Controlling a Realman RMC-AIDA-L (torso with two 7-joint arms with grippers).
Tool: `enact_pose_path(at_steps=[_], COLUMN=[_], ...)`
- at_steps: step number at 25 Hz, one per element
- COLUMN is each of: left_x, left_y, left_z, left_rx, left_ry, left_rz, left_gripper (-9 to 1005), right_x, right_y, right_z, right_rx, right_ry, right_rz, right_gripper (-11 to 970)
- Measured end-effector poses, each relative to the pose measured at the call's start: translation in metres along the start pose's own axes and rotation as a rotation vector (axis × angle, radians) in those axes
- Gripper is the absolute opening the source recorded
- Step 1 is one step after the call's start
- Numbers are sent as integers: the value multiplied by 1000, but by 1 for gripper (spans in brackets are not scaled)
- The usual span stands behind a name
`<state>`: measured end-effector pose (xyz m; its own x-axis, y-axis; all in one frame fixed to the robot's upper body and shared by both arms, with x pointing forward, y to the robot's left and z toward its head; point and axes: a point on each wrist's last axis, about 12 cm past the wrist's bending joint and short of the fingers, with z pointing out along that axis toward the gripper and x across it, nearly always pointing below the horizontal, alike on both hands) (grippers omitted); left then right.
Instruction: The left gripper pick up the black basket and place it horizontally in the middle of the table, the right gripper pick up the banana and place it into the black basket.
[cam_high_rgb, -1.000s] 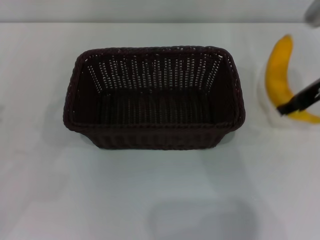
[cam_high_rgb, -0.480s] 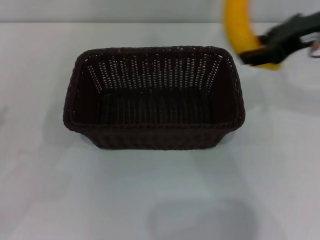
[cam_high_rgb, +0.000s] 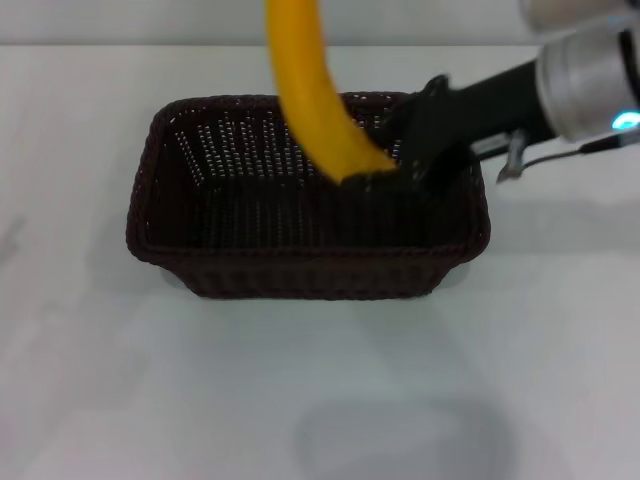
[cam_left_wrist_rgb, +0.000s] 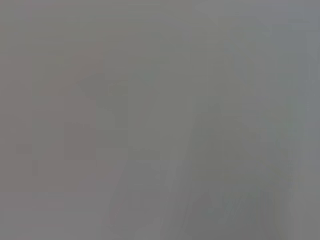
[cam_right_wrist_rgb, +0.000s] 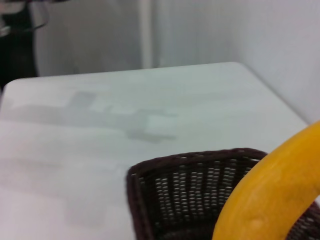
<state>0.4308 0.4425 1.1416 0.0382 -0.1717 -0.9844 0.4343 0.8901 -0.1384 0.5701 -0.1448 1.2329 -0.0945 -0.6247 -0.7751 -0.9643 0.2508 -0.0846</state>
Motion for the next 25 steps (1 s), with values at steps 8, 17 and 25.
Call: enact_pose_path(at_steps=[8, 17, 25], left_x=[1, 0, 7], left_y=[-1, 0, 2], left_z=[-1, -2, -14], left_rx=[4, 1, -55], left_ry=[3, -1, -17], left_rz=[13, 38, 58], left_gripper=[869, 869, 868], right_x=[5, 46, 135], right_y=[5, -24, -37], right_z=[5, -48, -102], right_rx=[-1, 224, 459], right_ry=[-48, -212, -490], right_rz=[-48, 55, 259], right_gripper=[584, 680, 840])
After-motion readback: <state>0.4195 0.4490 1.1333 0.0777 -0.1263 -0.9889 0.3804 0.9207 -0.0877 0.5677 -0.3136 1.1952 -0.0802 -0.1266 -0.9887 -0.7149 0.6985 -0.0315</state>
